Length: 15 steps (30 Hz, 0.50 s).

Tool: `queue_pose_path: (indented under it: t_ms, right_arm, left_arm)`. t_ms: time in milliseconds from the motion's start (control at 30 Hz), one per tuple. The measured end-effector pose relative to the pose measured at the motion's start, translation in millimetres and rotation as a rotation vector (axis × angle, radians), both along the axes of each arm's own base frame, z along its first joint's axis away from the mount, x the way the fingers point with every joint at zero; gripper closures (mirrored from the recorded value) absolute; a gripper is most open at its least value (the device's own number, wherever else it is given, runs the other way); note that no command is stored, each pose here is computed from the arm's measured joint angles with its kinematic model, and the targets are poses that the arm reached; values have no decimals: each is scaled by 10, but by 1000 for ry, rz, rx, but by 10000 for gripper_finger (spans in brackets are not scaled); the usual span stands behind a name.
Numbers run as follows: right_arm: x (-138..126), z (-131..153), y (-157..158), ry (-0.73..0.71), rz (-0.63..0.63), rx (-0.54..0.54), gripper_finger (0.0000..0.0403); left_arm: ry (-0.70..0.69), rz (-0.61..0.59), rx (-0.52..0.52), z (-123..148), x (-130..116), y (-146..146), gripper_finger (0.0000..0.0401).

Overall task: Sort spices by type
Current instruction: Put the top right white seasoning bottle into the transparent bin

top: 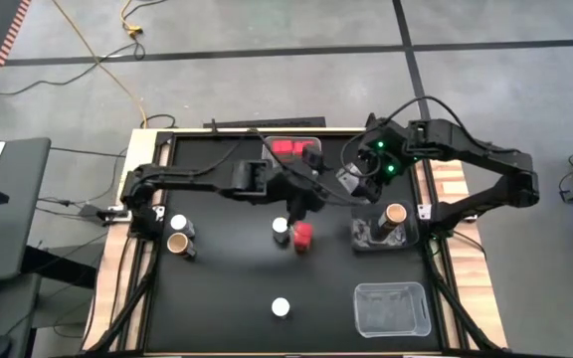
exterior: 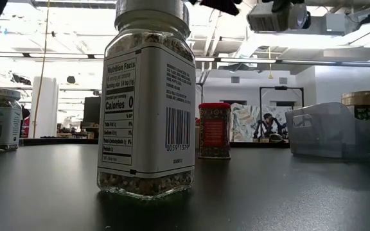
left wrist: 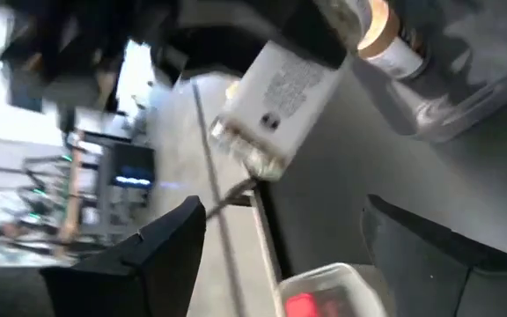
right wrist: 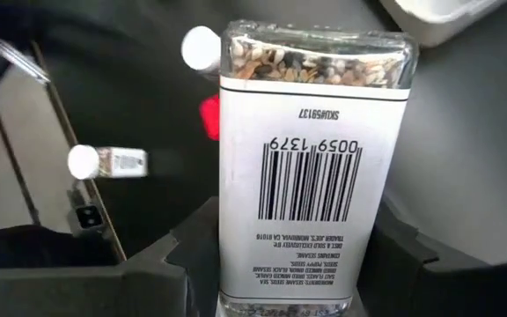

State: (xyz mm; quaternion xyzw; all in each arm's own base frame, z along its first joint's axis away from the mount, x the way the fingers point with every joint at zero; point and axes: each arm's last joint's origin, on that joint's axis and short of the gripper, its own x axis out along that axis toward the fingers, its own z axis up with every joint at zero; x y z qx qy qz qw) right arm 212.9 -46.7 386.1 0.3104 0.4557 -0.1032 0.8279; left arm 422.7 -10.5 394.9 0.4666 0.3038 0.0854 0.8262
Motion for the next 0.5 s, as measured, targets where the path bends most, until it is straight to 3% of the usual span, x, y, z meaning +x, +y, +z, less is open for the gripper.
queue_pose_path:
  t_ms: [233, 500]
  right_arm:
    - [34, 28, 6, -53, 16, 42, 186]
    - [133, 12, 40, -78, 47, 56, 186]
  left_arm:
    - [20, -46, 207, -80, 159, -172, 111]
    - [35, -78, 253, -61, 159, -169, 111]
